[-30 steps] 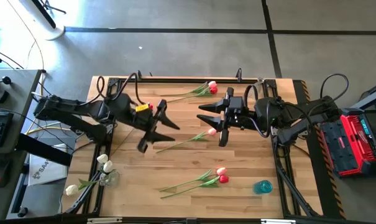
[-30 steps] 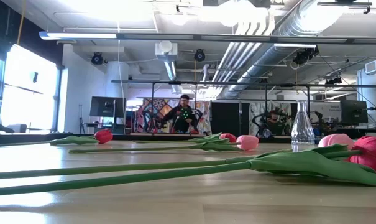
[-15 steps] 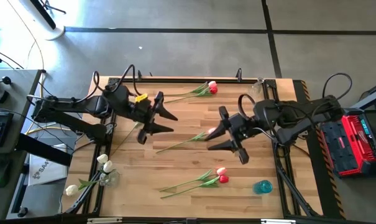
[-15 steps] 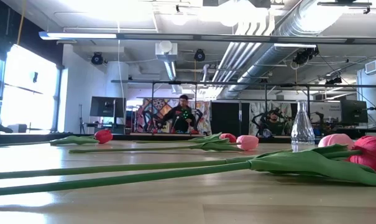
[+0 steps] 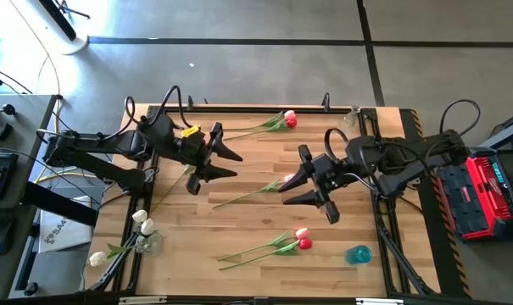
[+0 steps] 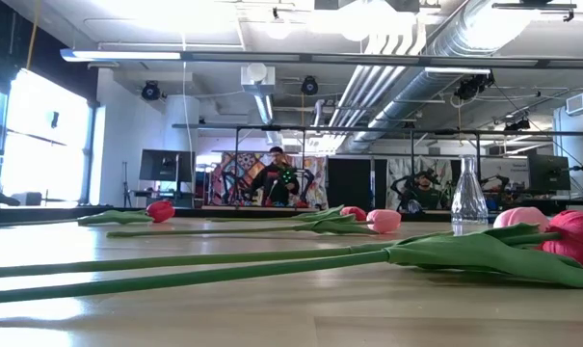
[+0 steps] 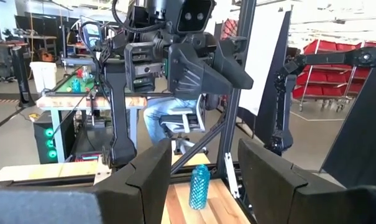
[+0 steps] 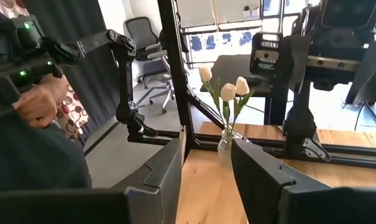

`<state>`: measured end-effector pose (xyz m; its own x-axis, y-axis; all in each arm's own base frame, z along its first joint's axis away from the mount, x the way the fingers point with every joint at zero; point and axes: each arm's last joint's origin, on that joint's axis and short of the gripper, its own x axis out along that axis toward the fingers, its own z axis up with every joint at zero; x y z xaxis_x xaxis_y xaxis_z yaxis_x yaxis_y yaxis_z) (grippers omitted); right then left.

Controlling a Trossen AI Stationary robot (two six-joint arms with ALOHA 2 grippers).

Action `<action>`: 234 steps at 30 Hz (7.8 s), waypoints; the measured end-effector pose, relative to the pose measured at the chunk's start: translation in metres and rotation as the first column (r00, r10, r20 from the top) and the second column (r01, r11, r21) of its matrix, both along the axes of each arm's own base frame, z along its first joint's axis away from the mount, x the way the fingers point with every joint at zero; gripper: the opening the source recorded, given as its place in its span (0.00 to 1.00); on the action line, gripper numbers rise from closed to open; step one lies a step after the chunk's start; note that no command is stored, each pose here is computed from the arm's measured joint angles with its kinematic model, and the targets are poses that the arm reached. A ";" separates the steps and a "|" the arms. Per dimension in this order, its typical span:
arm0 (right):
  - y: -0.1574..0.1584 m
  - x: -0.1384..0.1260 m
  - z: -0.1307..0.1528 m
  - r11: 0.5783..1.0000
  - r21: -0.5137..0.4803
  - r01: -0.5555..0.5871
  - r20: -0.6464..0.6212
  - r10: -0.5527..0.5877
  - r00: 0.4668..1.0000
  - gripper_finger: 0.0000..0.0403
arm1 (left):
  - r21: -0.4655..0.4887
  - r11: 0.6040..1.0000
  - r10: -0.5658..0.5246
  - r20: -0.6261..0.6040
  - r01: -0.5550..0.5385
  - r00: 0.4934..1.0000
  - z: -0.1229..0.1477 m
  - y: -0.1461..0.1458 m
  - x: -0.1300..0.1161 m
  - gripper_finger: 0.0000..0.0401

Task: Sort flowers into vase by color
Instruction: Put the middle red flower into the blue vase

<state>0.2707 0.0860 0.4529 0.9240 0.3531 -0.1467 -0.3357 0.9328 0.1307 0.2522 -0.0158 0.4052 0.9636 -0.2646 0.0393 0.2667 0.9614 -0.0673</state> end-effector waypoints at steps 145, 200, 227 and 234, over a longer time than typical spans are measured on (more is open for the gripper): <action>-0.033 -0.023 -0.046 0.537 0.113 0.836 -0.507 -0.692 0.513 0.32 | 0.027 0.633 0.444 -0.831 -0.773 0.335 -0.195 0.111 -0.085 0.00; 0.006 0.014 -0.032 0.700 0.184 0.690 -0.231 -0.652 0.722 0.32 | -0.246 0.969 0.008 0.080 0.012 0.997 -0.010 0.065 0.045 0.00; -0.011 0.060 -0.049 0.791 0.055 0.609 -0.143 -0.597 0.789 0.42 | -0.238 0.970 -0.006 0.152 0.042 0.988 -0.010 0.042 0.056 0.00; -0.012 0.061 -0.049 0.792 0.041 0.610 -0.136 -0.600 0.788 0.23 | -0.236 0.972 0.015 0.132 0.016 0.991 -0.005 0.044 0.056 0.00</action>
<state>0.3314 0.0742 0.4039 0.9315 -0.2578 -0.2566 0.3148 0.9248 0.2137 0.3080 0.0283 0.4006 0.9454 -0.2330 0.2279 0.2890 0.9225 -0.2560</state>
